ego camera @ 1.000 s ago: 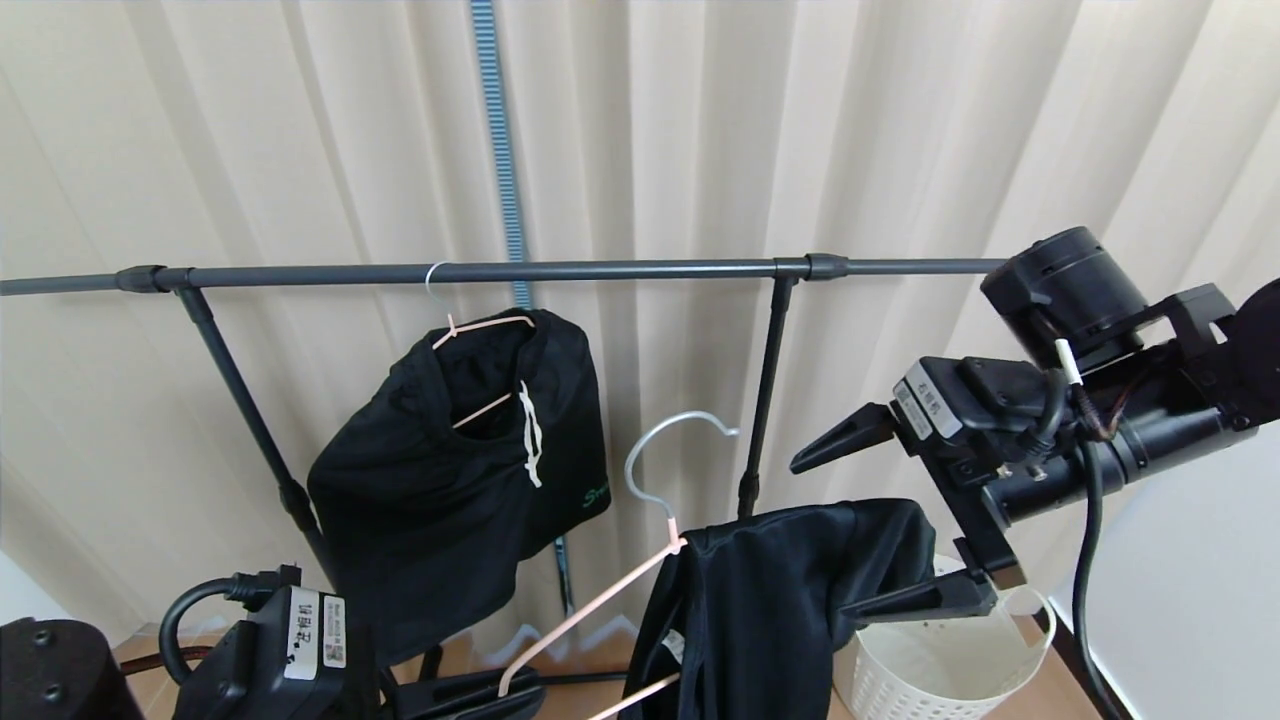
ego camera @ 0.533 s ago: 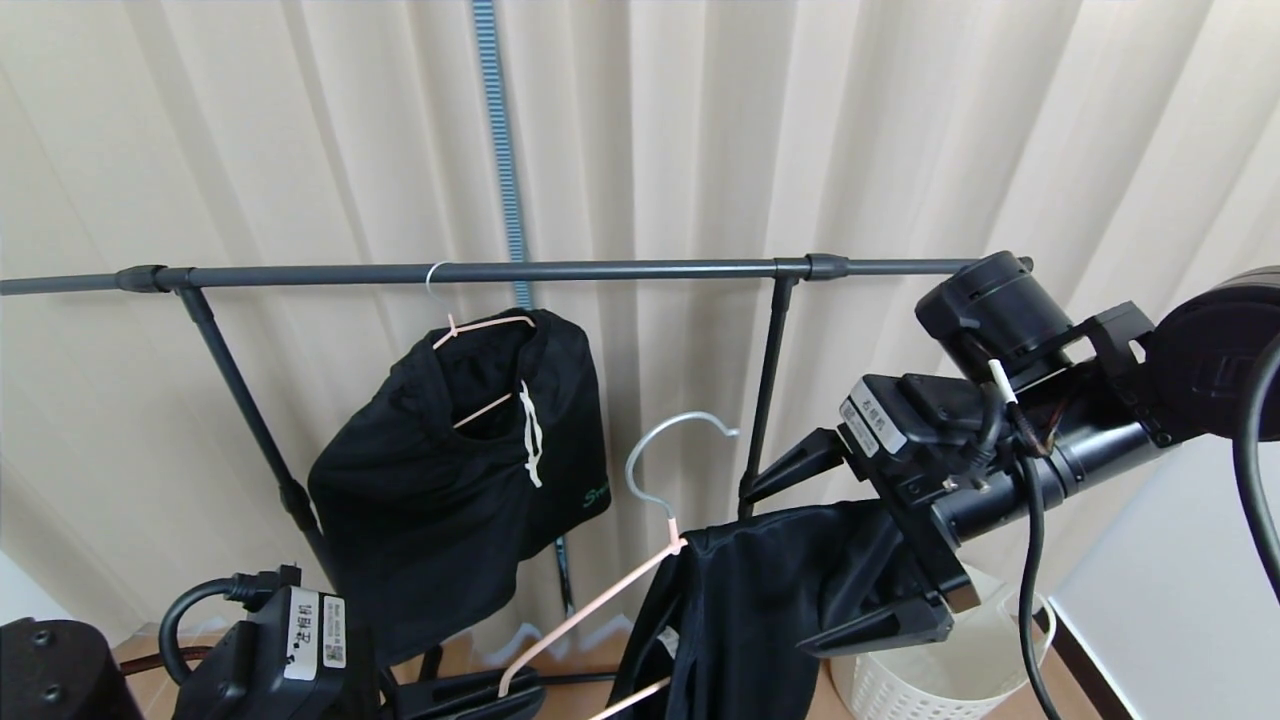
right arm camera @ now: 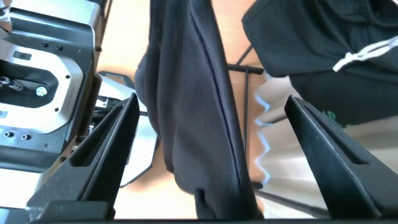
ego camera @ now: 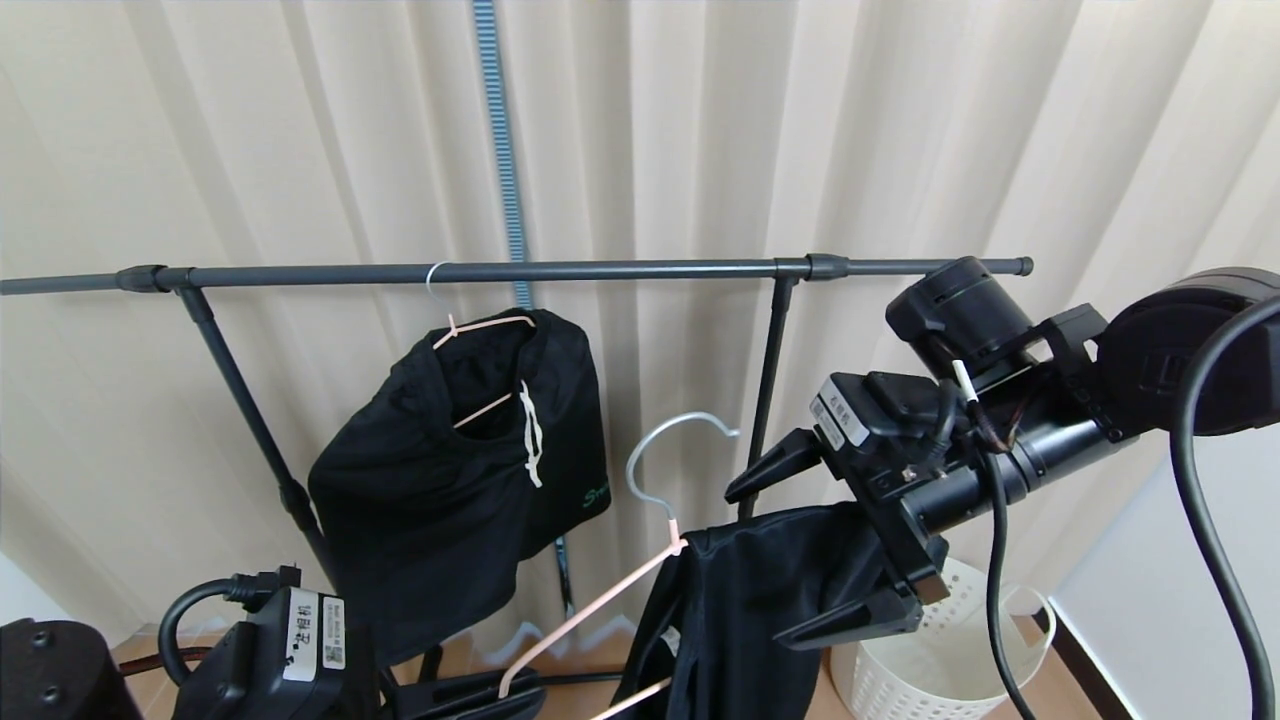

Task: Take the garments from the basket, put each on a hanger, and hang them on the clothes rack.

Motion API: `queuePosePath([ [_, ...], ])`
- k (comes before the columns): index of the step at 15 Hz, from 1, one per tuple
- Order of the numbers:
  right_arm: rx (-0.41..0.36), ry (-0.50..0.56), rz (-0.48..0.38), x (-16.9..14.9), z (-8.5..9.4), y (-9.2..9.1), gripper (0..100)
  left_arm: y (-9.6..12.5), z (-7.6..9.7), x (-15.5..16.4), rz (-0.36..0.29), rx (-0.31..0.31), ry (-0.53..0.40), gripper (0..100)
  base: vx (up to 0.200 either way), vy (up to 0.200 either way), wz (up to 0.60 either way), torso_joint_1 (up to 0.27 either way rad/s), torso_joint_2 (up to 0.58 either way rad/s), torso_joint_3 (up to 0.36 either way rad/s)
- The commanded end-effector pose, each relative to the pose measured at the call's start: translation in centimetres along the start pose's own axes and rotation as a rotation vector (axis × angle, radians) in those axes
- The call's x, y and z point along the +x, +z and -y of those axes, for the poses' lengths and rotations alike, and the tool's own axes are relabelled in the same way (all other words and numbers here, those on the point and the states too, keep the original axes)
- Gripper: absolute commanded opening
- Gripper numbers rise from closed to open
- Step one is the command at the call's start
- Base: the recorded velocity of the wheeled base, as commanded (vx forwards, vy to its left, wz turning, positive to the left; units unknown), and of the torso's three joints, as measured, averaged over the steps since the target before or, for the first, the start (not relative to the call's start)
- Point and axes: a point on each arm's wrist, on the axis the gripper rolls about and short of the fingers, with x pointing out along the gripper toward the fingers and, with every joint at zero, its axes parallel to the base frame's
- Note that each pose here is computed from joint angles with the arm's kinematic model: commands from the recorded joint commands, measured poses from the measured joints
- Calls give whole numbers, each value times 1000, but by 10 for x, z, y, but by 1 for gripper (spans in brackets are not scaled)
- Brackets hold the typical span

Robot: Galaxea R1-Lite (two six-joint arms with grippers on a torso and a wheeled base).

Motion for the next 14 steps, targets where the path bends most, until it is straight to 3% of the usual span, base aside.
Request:
queuePosePath([
  [1,7,11,-1,3,0,0,0,0,0,0,-2,-1,1,0,0,0,0,0,0,0],
  [9,5,12,1,-1,-7,1,0,-1,-1,0,-3,-3,4,0,0,0,0,0,0,0],
  [10,3,5,1,-2,-6,2,0,-1,-1,0,-5,-4,7,100,0,0,0,0,0,0],
  [12,9,-6,-1,-5,-7,4,0,-1,-5,-1,-4,-14,31,100,0,0,0,0,0,0],
  [14,-17,-114,-68,-16,-5,13,0,-4,-17,-5,-14,-44,104,100,0,0,0,0,0,0],
])
